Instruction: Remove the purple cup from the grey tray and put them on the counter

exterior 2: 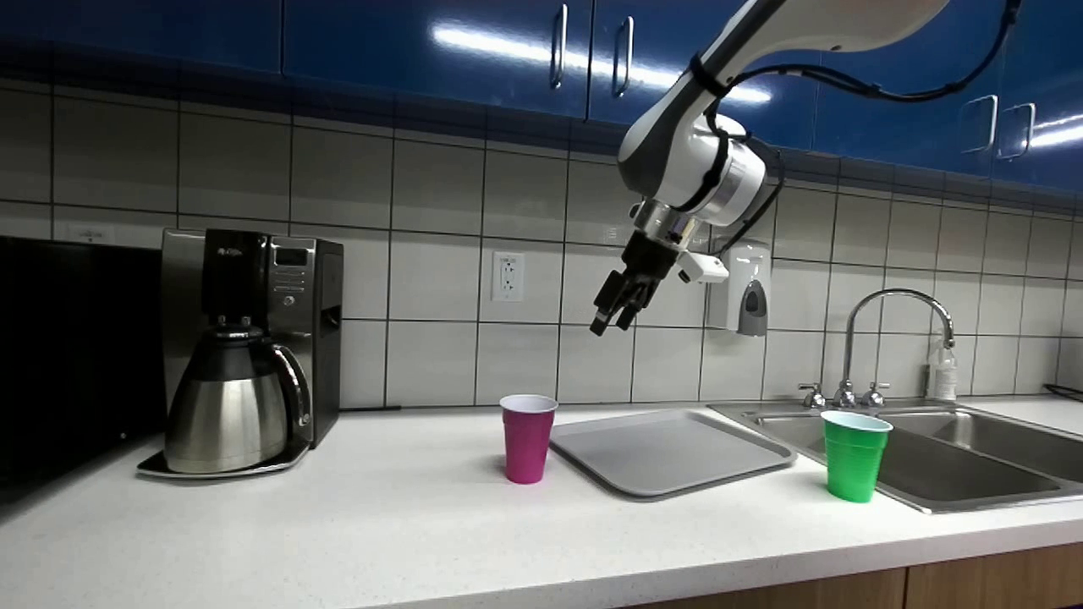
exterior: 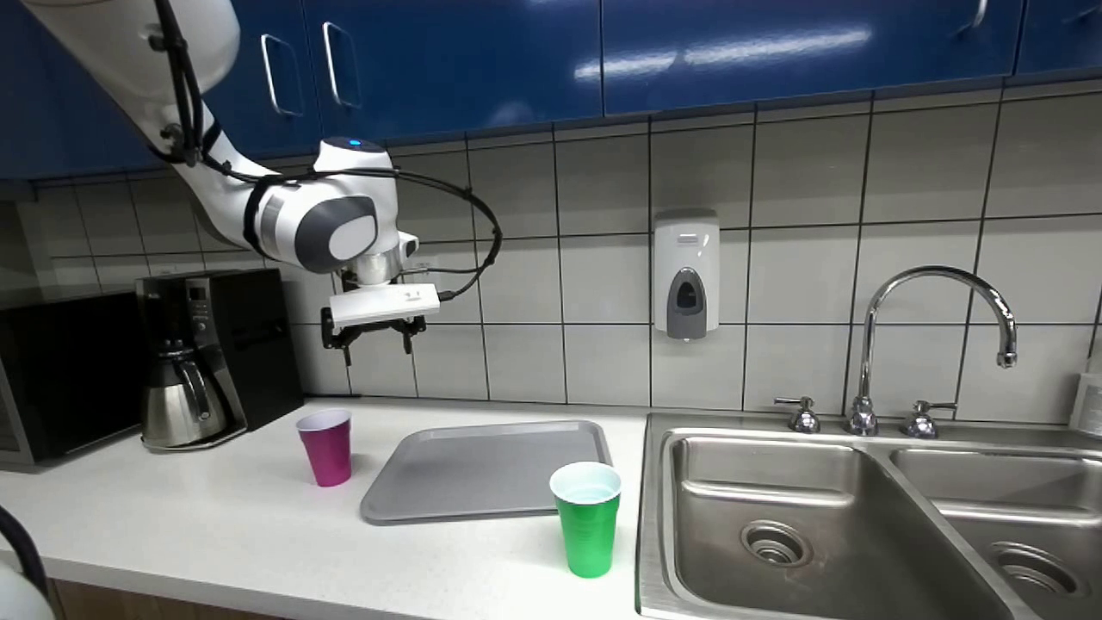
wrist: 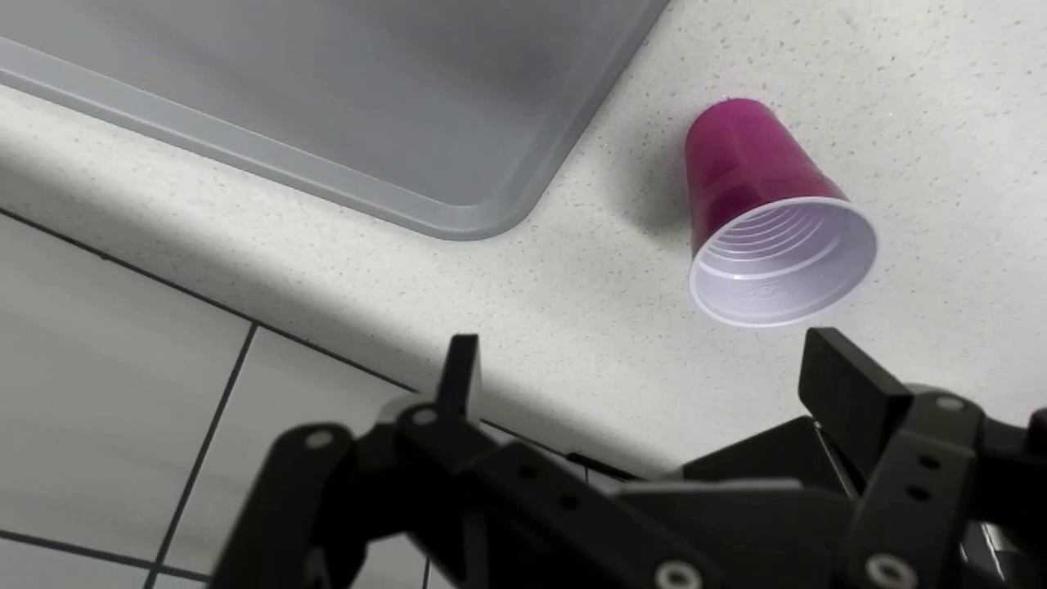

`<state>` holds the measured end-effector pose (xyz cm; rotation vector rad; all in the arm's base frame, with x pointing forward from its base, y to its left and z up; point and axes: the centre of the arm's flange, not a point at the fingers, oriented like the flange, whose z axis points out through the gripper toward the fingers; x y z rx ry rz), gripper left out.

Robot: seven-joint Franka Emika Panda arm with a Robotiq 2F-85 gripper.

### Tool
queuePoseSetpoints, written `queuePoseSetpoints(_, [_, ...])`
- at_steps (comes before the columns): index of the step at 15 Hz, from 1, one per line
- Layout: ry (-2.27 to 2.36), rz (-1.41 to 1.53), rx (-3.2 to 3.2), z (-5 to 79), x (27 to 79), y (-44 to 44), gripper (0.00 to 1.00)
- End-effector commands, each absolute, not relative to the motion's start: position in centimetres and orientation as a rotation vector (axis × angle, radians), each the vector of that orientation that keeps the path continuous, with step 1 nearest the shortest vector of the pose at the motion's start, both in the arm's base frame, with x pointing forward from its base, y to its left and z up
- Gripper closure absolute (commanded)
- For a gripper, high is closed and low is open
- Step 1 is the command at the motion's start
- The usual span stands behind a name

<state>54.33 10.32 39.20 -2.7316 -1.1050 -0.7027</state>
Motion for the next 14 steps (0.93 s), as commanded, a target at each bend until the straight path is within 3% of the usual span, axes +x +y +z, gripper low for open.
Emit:
queuePoseSetpoints(1, [-1.097, -0.703, -2.738, 39.47, 53.97, 9.84, 0.00])
queuePoseSetpoints(14, [-1.091, -0.698, -2.746, 39.83, 52.99, 9.31, 0.00])
